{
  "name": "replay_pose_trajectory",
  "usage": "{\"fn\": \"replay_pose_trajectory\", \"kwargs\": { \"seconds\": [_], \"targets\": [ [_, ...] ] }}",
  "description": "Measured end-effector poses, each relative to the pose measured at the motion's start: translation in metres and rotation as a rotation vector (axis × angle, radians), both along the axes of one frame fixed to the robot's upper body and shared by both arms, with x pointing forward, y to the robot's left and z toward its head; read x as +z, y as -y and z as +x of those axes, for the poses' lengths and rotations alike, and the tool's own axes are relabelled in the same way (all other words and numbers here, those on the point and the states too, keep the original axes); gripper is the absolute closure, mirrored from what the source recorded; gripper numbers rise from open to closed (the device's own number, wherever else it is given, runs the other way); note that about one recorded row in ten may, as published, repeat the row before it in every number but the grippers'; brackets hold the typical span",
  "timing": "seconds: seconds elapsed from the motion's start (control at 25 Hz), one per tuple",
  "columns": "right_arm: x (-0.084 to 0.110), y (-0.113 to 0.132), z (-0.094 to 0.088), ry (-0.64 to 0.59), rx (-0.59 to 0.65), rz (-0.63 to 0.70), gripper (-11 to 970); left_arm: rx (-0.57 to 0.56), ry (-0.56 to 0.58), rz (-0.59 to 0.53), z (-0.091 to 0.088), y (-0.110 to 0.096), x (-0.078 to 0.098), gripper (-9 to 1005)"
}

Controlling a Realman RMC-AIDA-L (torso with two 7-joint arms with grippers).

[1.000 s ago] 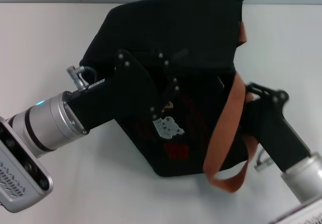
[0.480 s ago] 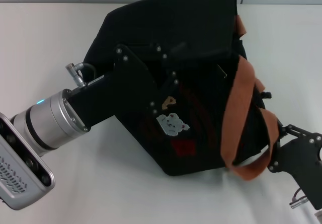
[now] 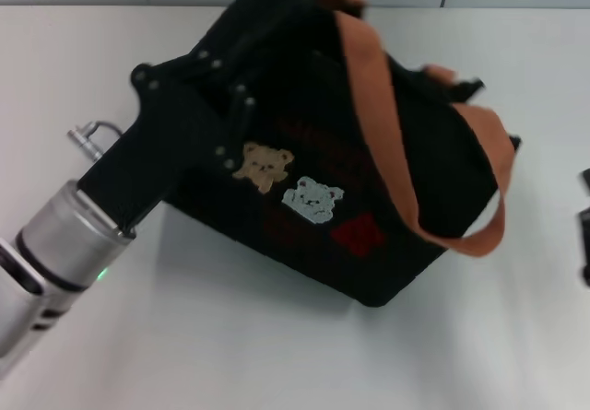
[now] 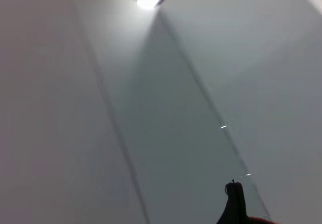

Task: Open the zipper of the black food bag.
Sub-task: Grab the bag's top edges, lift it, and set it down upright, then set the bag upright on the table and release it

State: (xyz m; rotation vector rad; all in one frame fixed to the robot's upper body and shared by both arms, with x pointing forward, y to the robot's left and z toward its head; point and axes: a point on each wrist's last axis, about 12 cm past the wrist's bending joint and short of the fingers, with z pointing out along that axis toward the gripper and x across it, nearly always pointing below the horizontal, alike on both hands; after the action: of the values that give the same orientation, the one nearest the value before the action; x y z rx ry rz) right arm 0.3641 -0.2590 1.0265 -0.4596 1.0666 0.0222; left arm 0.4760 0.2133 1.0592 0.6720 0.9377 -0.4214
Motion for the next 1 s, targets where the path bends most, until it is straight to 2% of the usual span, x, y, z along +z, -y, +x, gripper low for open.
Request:
{"fn": "replay_pose_trajectory", "kwargs": {
  "seconds": [0.08, 0.12, 0.2, 0.24, 0.28, 0.4, 0.56, 0.76, 1.0],
  "targets": [
    [0.007, 0.011, 0.005, -0.003, 0.114, 0.127, 790, 0.025, -0.143, -0.102, -0.01, -0.003, -0.01, 907],
    [0.007, 0.011, 0.005, -0.003, 0.114, 0.127, 747, 0.025, -0.143, -0.102, -0.01, -0.003, -0.01, 907],
    [0.009, 0.012, 0.012, -0.027, 0.185, 0.181, 662, 0.029, -0.235, -0.167, -0.014, -0.003, -0.015, 907],
    [0.01, 0.012, 0.016, -0.04, 0.22, 0.201, 619, 0.037, -0.286, -0.201, -0.014, -0.004, -0.018, 907],
    [0.011, 0.013, 0.022, -0.06, 0.269, 0.217, 586, 0.069, -0.387, -0.272, -0.015, -0.008, -0.024, 907],
    [0.012, 0.013, 0.024, -0.074, 0.297, 0.227, 487, 0.096, -0.449, -0.301, -0.017, -0.012, -0.03, 907],
    [0.011, 0.013, 0.025, -0.103, 0.346, 0.243, 391, 0.087, -0.463, -0.231, -0.025, -0.021, -0.037, 907],
    [0.012, 0.016, 0.028, -0.137, 0.398, 0.266, 317, -0.012, -0.439, -0.109, -0.026, -0.026, -0.037, 907],
    [0.014, 0.02, 0.033, -0.171, 0.452, 0.272, 300, -0.062, -0.384, -0.082, -0.026, -0.028, -0.031, 751]
  ]
}}
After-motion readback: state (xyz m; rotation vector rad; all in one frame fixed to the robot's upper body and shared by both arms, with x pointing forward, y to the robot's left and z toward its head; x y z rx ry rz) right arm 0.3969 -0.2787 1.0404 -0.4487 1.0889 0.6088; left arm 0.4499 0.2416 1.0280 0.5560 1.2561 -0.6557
